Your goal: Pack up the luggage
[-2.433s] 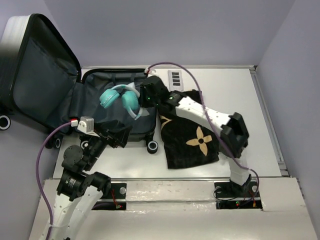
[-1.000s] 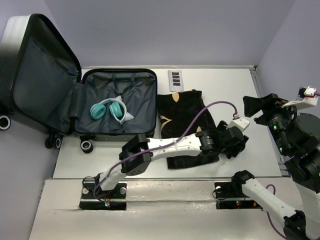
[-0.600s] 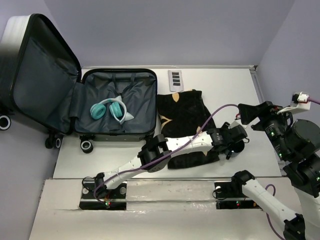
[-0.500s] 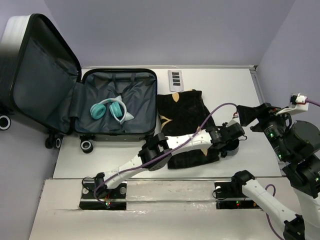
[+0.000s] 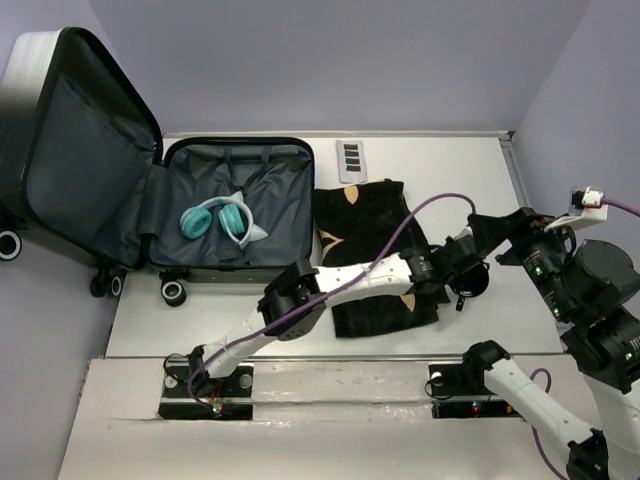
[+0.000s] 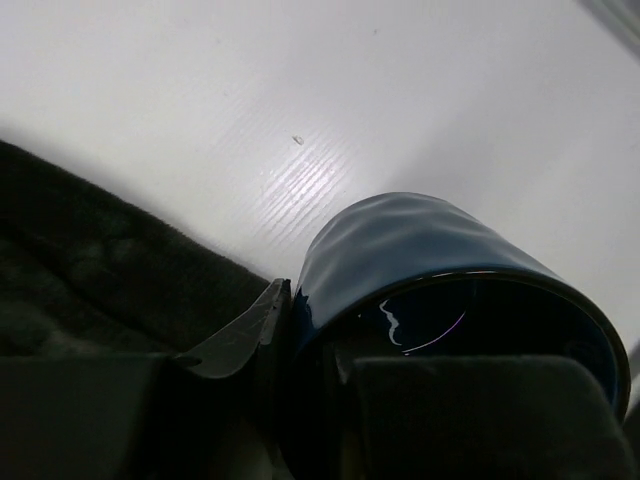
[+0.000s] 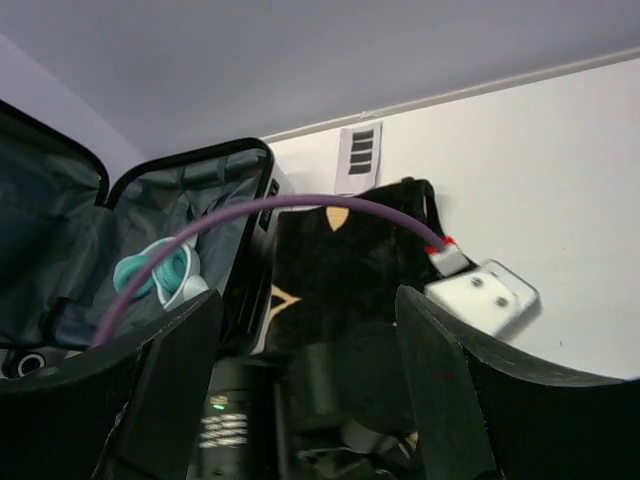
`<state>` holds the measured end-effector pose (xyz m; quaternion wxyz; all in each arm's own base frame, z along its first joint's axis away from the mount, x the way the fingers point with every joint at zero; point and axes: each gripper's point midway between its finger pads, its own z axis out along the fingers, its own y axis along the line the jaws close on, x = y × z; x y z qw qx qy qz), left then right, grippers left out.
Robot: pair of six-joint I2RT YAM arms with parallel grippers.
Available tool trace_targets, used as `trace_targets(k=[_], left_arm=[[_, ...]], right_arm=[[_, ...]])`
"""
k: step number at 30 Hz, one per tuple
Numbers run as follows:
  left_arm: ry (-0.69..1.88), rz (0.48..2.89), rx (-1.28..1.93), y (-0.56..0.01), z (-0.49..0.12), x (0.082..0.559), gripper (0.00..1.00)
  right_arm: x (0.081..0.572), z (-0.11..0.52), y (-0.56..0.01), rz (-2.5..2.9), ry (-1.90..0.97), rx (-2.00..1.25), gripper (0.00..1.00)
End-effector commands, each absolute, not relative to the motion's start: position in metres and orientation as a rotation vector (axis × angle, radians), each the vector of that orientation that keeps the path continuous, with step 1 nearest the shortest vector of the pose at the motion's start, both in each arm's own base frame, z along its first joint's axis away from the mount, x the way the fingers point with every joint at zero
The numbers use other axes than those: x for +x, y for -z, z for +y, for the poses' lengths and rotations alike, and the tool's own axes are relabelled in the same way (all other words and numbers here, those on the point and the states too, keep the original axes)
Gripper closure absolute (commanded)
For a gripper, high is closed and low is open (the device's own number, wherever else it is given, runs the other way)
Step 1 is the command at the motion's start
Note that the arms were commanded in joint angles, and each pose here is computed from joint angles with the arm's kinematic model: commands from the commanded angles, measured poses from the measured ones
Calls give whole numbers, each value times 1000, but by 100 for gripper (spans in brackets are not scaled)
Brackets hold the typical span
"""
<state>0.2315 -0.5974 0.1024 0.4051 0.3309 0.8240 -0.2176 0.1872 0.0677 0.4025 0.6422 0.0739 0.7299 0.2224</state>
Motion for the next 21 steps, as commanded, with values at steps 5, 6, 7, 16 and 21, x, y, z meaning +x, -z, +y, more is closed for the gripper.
trace_targets(k=[5, 6, 7, 16, 21], left_arm=[[750, 1730, 349, -366, -460, 310, 94], [684, 1776, 299, -347, -427, 332, 95], [655, 1785, 266, -346, -404, 341, 95], [338, 1836, -207, -329, -135, 396, 95], [177, 1921, -387, -267, -49, 409, 94]], right_arm=[[166, 64, -455, 1515, -572, 131, 24], [166, 65, -455, 1514, -575, 127, 24], [166, 65, -456, 1512, -576, 125, 24], [185, 84, -426, 1585, -590, 82, 22], [205, 99, -400, 1661, -587, 44, 21]])
